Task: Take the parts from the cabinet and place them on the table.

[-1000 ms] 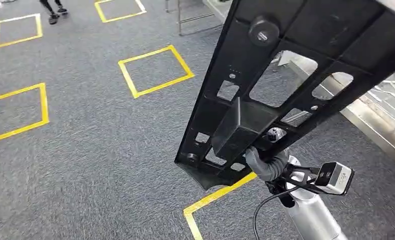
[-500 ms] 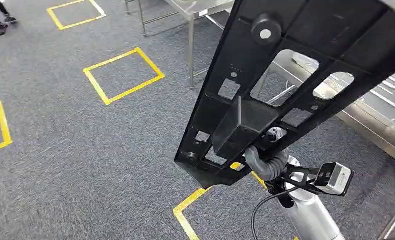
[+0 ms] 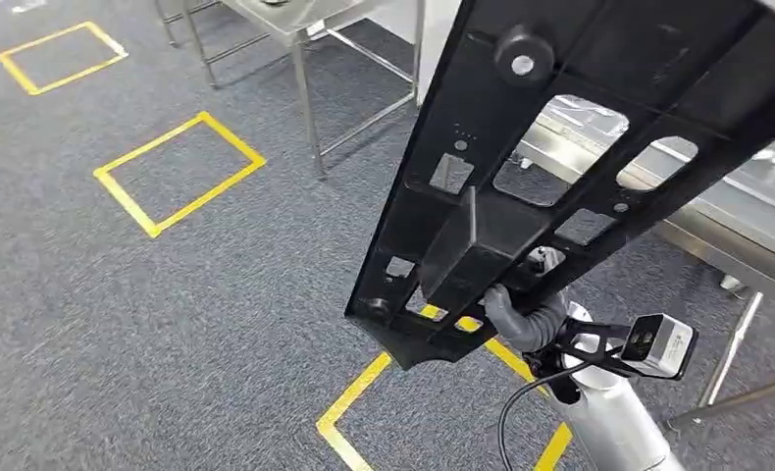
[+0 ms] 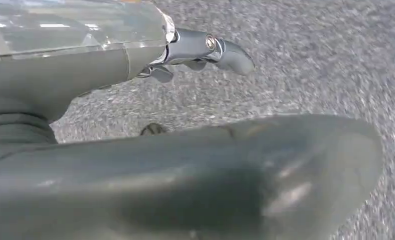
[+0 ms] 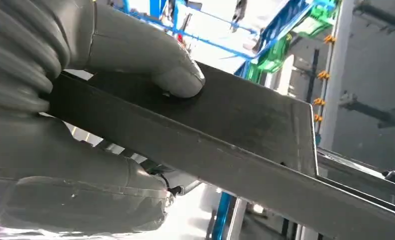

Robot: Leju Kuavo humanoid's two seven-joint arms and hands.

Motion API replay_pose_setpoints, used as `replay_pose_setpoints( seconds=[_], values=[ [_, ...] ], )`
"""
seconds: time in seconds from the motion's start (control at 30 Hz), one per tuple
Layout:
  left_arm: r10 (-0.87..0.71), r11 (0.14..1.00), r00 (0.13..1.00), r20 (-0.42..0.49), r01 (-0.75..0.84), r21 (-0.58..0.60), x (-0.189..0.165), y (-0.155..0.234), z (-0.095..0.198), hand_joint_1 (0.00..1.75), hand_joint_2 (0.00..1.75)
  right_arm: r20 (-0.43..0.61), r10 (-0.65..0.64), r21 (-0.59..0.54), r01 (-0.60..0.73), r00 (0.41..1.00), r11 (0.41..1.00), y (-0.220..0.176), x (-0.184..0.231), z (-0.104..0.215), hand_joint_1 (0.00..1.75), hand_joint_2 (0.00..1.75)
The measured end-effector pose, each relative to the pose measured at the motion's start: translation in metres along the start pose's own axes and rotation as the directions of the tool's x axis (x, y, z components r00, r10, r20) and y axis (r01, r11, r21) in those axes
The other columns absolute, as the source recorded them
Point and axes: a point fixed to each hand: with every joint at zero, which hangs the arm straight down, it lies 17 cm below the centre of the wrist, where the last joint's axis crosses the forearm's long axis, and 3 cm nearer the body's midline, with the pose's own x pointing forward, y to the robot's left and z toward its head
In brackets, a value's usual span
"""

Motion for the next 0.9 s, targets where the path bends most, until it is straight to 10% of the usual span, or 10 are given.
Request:
replay_pose_setpoints(
  seconds=[0.9],
  values=[
    [-0.027, 0.999, 1.0, 0.016, 0.028, -0.047, -0.001, -0.013, 0.003, 0.0, 0.0, -0.01, -0.008, -0.014, 0.008, 1.0, 1.0, -0.005, -0.001, 0.0, 1.75, 1.75]
  ],
)
